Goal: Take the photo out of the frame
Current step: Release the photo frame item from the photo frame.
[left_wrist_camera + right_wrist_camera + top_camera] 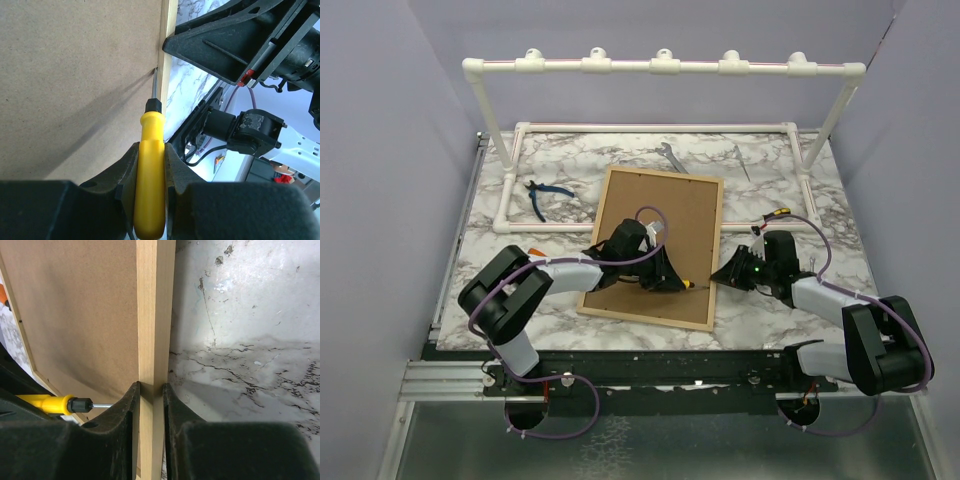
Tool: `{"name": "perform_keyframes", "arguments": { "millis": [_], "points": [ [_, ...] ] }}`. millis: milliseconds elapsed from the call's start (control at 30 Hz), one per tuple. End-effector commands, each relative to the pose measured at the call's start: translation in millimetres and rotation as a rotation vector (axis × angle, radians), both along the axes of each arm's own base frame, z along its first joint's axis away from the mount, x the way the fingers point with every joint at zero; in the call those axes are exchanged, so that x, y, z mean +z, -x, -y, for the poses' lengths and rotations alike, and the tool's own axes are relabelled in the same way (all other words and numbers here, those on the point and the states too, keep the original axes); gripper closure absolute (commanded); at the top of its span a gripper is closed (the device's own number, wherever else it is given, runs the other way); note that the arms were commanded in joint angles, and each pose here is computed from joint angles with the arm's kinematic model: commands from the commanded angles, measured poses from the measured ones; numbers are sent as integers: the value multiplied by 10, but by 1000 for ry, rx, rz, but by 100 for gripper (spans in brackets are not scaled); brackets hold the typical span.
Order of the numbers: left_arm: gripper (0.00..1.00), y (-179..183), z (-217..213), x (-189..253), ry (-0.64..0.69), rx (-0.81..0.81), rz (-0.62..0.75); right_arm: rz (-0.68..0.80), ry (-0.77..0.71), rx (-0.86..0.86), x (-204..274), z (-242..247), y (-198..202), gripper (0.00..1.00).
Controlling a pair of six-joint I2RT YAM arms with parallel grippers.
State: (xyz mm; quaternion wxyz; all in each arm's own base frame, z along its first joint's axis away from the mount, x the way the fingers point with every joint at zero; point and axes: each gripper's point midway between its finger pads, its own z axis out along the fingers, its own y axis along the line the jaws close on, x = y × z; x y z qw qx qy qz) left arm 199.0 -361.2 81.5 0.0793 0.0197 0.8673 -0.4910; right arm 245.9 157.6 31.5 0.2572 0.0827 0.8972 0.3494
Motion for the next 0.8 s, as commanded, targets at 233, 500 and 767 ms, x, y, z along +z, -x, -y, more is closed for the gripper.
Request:
{"name": "perform_keyframes", "arguments": {
  "millis": [233,500,767],
  "points": [
    [100,23,188,65,47,-45,-2,3,-15,33,31,-35,52,82],
    [100,90,321,100,57,-68,-15,8,-28,50,58,-62,61,85],
    [100,193,553,232,65,-53,-37,17,-35,52,86,-70,69,91]
  ]
}}
